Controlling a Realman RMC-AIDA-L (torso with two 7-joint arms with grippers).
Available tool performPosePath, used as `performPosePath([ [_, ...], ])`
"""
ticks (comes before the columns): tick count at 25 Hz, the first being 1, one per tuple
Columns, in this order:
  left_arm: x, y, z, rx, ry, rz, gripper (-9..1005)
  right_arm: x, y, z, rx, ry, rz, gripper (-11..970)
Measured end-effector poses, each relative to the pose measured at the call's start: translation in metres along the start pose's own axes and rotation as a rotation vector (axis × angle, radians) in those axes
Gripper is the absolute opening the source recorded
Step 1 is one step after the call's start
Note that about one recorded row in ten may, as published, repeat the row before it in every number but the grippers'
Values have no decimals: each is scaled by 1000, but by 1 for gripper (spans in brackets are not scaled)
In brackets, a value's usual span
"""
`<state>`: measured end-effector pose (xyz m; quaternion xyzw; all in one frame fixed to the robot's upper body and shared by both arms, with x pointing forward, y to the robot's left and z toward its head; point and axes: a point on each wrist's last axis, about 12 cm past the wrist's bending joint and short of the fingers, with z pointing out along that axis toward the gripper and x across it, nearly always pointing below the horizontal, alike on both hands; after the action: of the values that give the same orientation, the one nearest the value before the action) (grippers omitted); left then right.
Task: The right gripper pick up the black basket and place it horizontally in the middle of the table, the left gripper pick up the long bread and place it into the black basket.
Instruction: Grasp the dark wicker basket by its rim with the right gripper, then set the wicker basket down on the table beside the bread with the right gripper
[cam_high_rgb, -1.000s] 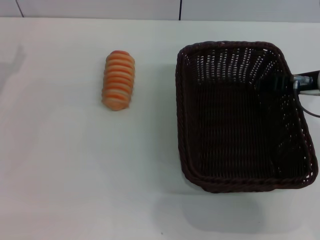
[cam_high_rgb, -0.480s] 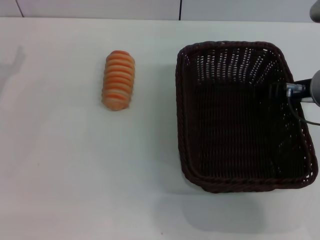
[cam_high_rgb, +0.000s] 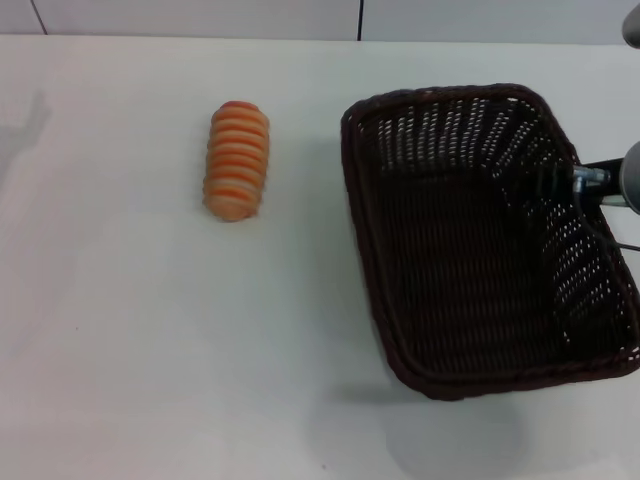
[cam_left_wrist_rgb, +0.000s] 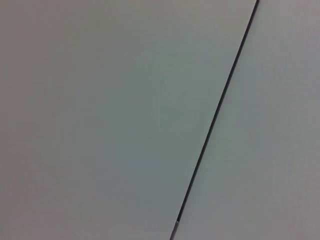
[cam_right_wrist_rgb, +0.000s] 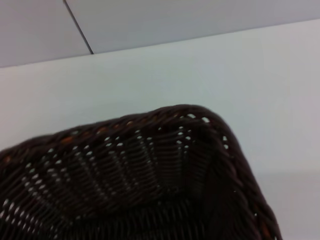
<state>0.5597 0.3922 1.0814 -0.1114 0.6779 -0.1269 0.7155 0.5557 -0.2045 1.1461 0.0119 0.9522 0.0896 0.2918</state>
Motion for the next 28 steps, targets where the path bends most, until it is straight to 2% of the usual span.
performPosePath([
  [9,-2,-1,2,7,-6,2,829,-5,5,-3,-21,-35,-47,393],
  [12,-3,-2,3,9,-8,3,829,-12,8,-6,-35,-79,-103,367],
  [13,-4,-2,3,11,-11,4,829,-18,10,-8,-44,-113,-152,358],
  [19,-8,-4,5,21,-20,-1,830,-38,11,-16,-66,-197,-239,284],
  [23,-10,-6,6,27,-27,-7,830,-59,13,-31,-164,-227,-290,270],
  [28,-9,-6,5,18,-17,-13,830,-75,12,-43,-255,-239,-363,251],
])
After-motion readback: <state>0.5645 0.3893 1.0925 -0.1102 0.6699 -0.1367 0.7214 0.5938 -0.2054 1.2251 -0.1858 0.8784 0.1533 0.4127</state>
